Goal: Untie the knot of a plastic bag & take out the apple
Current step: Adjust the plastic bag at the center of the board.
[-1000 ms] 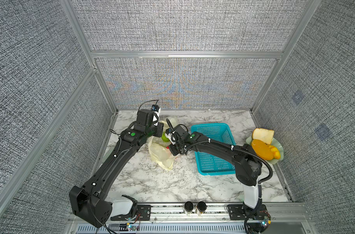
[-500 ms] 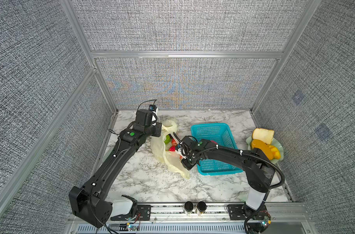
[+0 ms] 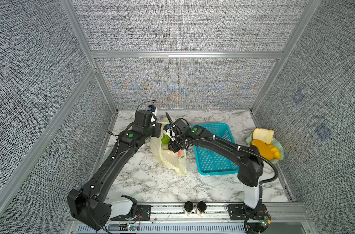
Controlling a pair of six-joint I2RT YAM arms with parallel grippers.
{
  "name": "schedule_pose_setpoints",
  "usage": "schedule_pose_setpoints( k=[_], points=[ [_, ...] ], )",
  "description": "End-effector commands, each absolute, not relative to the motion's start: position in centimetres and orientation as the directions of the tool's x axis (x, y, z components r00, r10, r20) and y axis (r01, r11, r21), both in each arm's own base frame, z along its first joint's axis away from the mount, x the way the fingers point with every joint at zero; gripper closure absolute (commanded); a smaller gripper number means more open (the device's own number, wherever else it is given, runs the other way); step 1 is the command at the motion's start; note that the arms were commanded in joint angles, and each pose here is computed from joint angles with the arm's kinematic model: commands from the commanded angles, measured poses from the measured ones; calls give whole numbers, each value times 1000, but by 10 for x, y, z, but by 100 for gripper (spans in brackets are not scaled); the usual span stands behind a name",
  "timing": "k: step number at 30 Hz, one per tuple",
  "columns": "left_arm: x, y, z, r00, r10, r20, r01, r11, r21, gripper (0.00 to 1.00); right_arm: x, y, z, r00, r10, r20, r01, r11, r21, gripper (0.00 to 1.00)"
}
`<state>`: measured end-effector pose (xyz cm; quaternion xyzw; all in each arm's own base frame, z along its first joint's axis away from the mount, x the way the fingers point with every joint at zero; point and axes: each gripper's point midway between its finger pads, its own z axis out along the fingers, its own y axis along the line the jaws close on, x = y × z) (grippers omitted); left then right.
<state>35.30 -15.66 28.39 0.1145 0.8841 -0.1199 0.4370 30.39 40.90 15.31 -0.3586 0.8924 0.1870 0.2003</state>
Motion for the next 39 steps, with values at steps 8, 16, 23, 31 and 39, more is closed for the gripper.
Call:
schedule_pose_setpoints(
  k=[8,16,23,31,39],
  points=[
    [352,-158,288,-573,79,-816,315,940,-129,100,326,401,107,-735,-554,-392,-636,764,113,47],
    [350,-158,287,-572,85,-816,321,938,-128,100,342,402,76,-763,-543,-351,-596,801,57,45],
    [352,-159,285,-568,102,-816,331,937,-114,100,338,394,48,-782,-546,-301,-582,812,40,40],
    [353,-160,283,-563,119,-818,341,935,-98,100,337,399,52,-784,-534,-316,-581,810,73,64],
    [353,-156,285,-553,124,-824,332,940,-81,100,367,403,136,-636,-397,-662,-557,830,38,85]
  ],
)
